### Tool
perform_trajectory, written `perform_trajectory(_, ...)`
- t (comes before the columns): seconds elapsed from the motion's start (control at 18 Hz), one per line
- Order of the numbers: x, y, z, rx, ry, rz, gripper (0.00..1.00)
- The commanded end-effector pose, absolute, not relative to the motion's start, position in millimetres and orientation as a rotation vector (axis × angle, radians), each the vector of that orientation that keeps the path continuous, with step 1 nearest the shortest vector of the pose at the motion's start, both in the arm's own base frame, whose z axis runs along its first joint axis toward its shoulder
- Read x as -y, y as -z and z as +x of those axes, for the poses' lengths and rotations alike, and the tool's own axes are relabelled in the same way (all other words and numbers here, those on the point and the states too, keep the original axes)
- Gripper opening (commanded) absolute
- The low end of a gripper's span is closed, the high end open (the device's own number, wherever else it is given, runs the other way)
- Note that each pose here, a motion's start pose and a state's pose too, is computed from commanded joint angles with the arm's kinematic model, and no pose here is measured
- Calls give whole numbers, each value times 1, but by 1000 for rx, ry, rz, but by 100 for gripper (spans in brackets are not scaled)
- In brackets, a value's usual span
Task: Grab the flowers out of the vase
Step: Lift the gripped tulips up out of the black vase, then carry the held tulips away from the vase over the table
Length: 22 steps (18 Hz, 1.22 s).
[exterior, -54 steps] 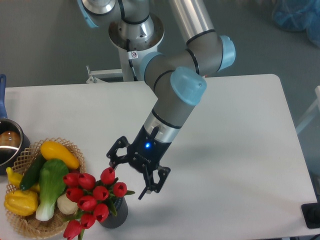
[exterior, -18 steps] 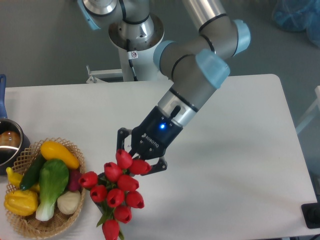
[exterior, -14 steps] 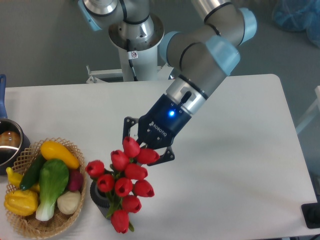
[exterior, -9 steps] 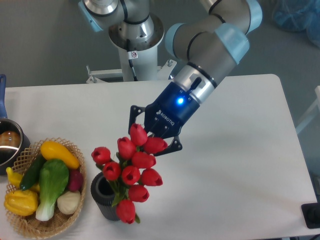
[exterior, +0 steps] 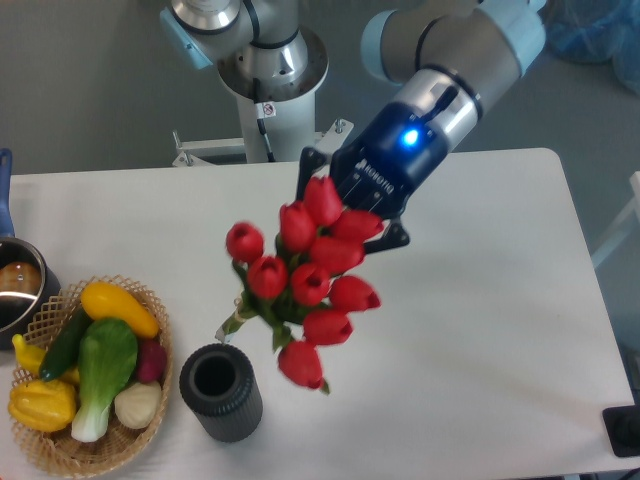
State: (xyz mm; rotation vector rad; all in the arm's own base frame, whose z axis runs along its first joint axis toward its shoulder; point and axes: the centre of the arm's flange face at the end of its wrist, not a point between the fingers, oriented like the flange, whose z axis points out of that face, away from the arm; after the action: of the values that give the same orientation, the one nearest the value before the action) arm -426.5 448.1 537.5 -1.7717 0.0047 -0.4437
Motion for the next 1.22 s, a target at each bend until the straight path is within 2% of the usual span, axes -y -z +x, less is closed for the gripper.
perform_trajectory(0.11, -441, -540, -432, -21, 396, -1776, 0)
perform_trajectory(0.22, -439, -532, -438, -81, 292, -1815, 0)
perform_trajectory(0.39, -433, -508, -441, -85, 92, -2004, 0)
perform_trajectory(0.78, -390, -445, -475, -204, -168, -2253, 0)
perform_trajectory(0.94, -378, -418, -482, -152, -175, -2394, 0)
perform_trajectory(1.22, -342, -376, -498, -59, -79, -2678, 0)
